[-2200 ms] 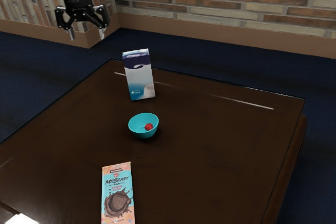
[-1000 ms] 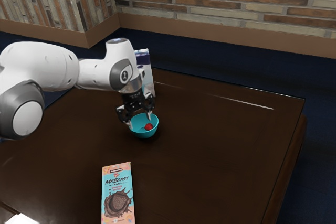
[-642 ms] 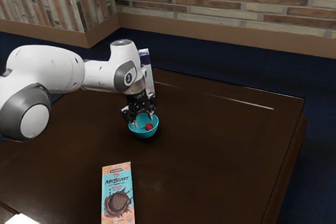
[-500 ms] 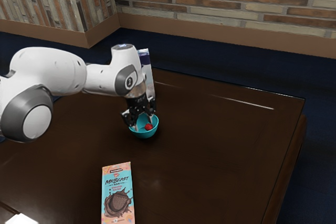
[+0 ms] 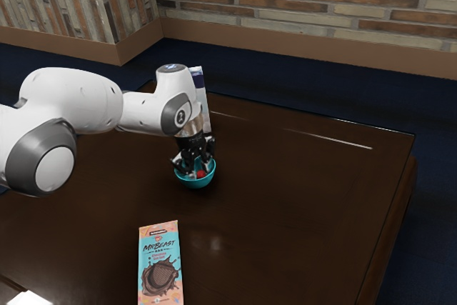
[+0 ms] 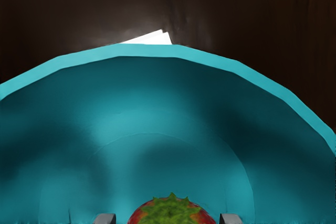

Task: Take strawberry from the bowl

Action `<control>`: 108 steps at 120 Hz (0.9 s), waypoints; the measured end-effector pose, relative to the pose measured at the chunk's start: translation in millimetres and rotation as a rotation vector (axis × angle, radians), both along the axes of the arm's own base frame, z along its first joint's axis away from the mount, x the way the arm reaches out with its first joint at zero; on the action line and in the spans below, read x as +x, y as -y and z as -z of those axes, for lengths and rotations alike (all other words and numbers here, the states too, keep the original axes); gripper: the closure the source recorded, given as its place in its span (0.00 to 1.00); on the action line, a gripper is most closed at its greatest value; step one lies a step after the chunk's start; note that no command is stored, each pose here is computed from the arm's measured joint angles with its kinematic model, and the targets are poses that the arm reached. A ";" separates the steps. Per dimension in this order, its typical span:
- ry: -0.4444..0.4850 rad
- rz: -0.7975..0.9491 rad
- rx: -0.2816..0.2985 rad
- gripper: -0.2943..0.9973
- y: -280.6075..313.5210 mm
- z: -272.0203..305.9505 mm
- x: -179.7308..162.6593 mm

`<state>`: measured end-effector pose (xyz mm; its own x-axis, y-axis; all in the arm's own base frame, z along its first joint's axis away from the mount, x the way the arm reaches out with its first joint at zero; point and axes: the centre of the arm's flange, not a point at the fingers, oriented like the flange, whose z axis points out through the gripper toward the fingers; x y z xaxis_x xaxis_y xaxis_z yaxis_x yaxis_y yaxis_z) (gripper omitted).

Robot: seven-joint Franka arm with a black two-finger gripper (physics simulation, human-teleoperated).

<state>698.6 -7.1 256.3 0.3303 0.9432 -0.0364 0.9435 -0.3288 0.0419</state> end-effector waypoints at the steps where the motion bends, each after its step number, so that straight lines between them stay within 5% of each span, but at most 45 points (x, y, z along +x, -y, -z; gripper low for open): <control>1: 0.000 -0.001 0.000 0.61 0.1 0.0 0.0; 72: 0.032 -0.041 -0.003 0.84 1.3 -35.8 -2.5; 96: 0.127 0.099 -0.036 0.84 98.8 -119.2 -19.1; 108: 0.120 0.176 -0.036 0.67 150.7 -116.5 -27.1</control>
<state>671.5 -157.7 372.8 0.4941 0.8692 -0.0192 0.8590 -0.4846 0.1654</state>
